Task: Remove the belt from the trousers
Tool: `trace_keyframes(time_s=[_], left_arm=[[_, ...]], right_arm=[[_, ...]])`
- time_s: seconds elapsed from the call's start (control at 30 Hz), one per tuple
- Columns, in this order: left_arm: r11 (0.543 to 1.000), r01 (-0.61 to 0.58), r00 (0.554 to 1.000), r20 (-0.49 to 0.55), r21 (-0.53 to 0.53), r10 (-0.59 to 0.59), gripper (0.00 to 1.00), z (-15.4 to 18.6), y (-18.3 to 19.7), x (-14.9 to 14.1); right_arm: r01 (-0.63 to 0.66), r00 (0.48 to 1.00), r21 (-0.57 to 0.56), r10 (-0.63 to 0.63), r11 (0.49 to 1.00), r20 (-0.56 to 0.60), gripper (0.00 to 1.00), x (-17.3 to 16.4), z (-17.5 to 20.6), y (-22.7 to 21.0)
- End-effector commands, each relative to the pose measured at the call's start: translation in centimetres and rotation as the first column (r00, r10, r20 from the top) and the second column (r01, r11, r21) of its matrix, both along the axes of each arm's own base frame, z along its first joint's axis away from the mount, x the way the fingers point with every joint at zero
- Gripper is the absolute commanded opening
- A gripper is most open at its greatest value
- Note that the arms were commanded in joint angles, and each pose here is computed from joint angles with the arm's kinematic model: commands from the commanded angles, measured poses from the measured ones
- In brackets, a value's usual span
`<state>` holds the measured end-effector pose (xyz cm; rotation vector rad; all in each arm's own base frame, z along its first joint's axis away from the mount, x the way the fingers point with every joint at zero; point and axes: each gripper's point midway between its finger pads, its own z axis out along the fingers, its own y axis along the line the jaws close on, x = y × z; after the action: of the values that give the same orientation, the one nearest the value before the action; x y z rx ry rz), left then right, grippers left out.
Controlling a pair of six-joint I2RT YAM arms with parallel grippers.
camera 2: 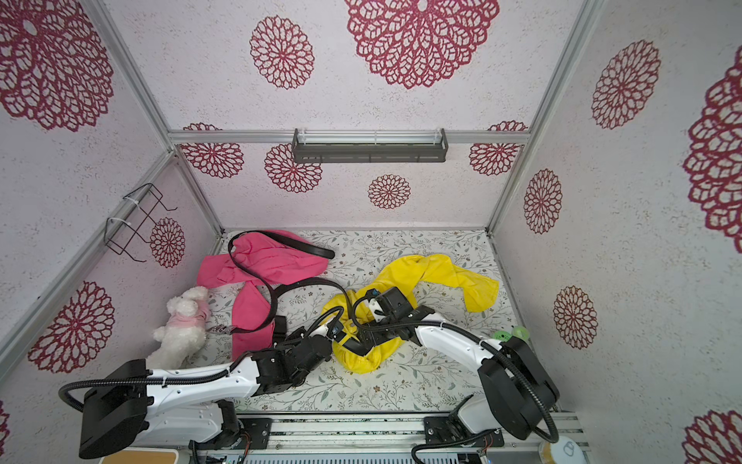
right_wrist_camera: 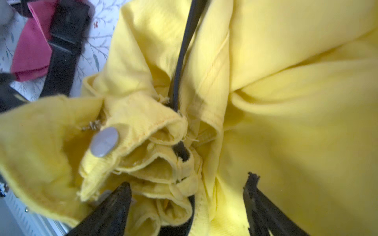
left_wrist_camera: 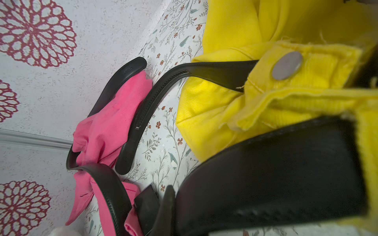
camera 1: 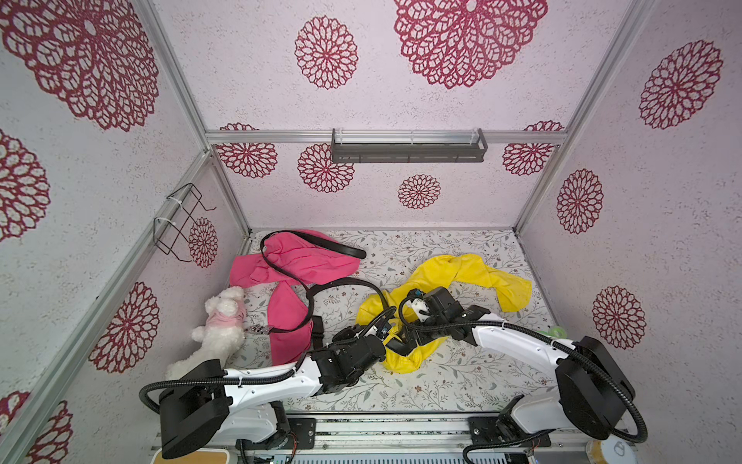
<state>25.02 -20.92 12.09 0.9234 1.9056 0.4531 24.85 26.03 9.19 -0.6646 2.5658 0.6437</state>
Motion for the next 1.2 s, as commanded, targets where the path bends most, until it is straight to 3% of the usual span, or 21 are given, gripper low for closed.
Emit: trace_keyframes(time_s=[0.0,0.13,0.23,0.4,0.47,0.6,0.73,0.93,1.03,1.17], left_arm=[[0.999,-0.046,0.998,0.032,0.0,0.046,0.0,0.4,0.9,0.1],[0.998,-0.059,0.997,0.051,-0.009,0.059,0.0,1.1,1.2,0.2],[0.998,-0.064,0.996,0.065,-0.019,0.065,0.0,1.5,1.3,0.3],[0.996,-0.083,0.989,0.118,-0.024,0.085,0.0,3.5,1.8,0.6],[0.996,-0.084,0.984,0.152,-0.044,0.09,0.0,5.3,2.1,0.7],[0.994,-0.078,0.97,0.223,-0.072,0.092,0.0,9.5,3.3,0.6],[0.99,-0.071,0.95,0.294,-0.119,0.103,0.0,14.4,5.6,0.7],[0.988,-0.071,0.918,0.379,-0.134,0.117,0.0,20.2,9.2,1.2],[0.992,-0.05,0.917,0.389,-0.119,0.093,0.0,21.4,9.5,1.4],[0.997,-0.026,0.935,0.352,-0.075,0.051,0.0,20.5,8.5,2.0]], right_arm=[[-0.036,0.999,0.005,0.036,0.999,-0.018,0.83,0.3,-0.2,1.3],[-0.089,0.994,-0.014,0.088,0.996,-0.059,0.83,-0.8,-1.8,2.2],[-0.096,0.992,-0.106,0.086,0.99,-0.097,0.83,-0.9,-4.7,2.0],[0.056,0.998,-0.293,-0.059,0.954,-0.001,0.82,3.8,-6.9,0.1],[0.156,0.988,-0.366,-0.145,0.917,0.059,0.78,6.3,-6.5,-2.4],[0.31,0.951,-0.409,-0.283,0.858,0.127,0.72,9.2,-4.4,-8.8],[0.393,0.917,-0.508,-0.365,0.767,0.159,0.71,9.6,-3.8,-15.8],[0.512,0.84,-0.545,-0.521,0.664,0.155,0.71,9.1,-4.7,-24.1],[0.567,0.791,-0.552,-0.59,0.612,0.158,0.71,9.2,-5.0,-27.2],[0.645,0.725,-0.538,-0.657,0.543,0.207,0.71,9.9,-3.7,-30.4]])
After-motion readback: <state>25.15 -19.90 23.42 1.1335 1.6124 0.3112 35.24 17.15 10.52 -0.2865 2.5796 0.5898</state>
